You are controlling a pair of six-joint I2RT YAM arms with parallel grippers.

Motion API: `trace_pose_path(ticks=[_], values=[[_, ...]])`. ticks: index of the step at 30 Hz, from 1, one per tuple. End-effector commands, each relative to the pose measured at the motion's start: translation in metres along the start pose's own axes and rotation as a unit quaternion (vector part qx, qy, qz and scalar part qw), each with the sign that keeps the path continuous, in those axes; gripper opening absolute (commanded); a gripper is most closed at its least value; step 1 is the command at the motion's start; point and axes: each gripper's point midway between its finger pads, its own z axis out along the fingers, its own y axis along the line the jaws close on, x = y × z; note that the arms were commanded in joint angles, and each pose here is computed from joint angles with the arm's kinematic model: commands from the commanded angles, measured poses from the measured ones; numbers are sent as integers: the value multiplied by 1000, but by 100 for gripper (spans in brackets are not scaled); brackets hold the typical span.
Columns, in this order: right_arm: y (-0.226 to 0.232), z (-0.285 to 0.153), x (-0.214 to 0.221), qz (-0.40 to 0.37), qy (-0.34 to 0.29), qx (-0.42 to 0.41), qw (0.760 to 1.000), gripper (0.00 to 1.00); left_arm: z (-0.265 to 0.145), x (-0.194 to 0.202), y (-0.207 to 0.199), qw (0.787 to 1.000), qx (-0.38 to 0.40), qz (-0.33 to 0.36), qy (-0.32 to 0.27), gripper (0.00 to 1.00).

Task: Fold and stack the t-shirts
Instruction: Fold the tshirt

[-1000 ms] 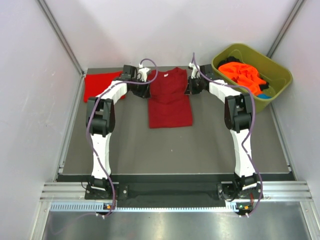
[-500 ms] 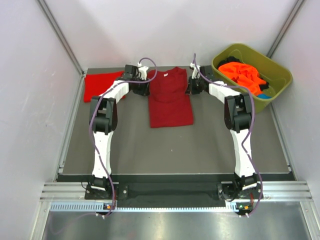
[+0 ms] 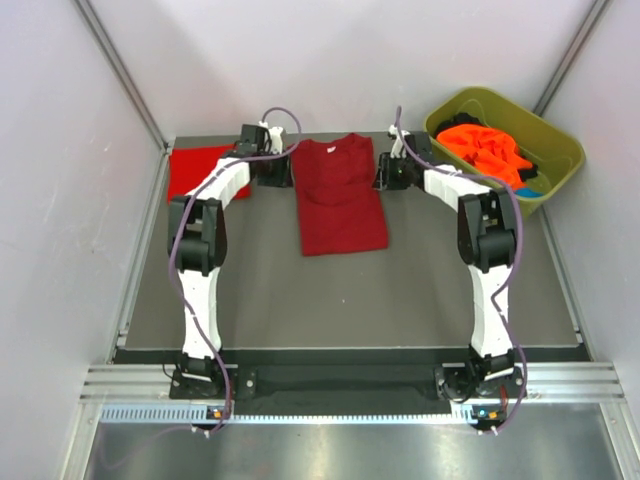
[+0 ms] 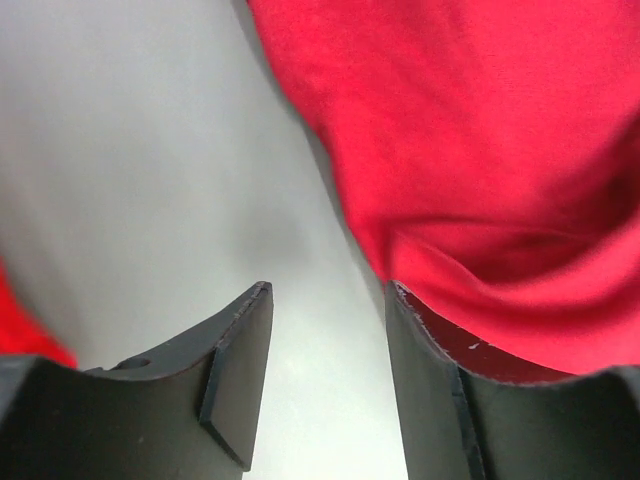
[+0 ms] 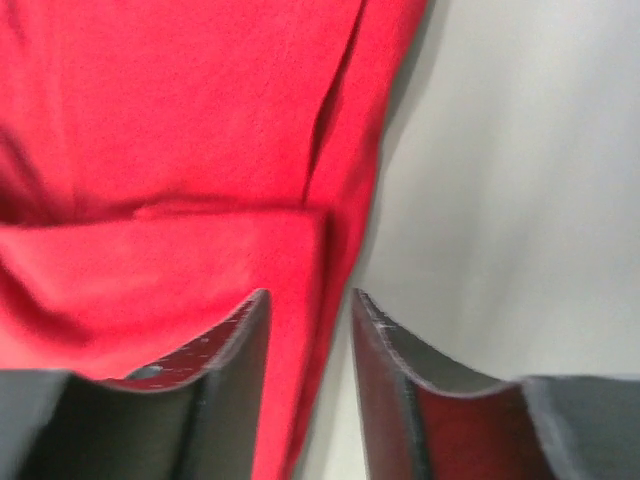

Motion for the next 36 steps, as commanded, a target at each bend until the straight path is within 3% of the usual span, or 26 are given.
trace_pose_path(ticks=[1, 5, 12, 19, 28, 31, 32, 33, 34, 36], values=[[27, -58, -57, -1, -73, -5, 997, 41, -64, -41, -27, 997, 21, -45, -53, 54], [35, -70, -20, 20, -27, -24, 999, 45, -65, 5, -49, 992, 76, -96, 3, 54], [41, -84, 64, 45, 44, -40, 997, 50, -81, 79, -83, 973, 138, -181, 42, 56], [48, -92, 104, 50, 73, -52, 995, 43, -83, 121, -106, 956, 179, -221, 77, 58], [59, -102, 127, 50, 82, -75, 993, 35, -84, 149, -107, 958, 154, -222, 91, 56], [64, -103, 133, 48, 81, -86, 992, 28, -87, 150, -107, 959, 151, -221, 93, 41], [64, -103, 136, 49, 84, -86, 992, 22, -87, 149, -107, 959, 152, -220, 92, 17], [63, -104, 138, 51, 86, -84, 991, 10, -88, 150, -108, 959, 153, -221, 95, 7], [63, -105, 142, 52, 92, -83, 991, 5, -89, 152, -110, 957, 157, -224, 100, 0], [62, -112, 150, 53, 99, -77, 991, 0, -94, 157, -115, 955, 159, -229, 106, 0]])
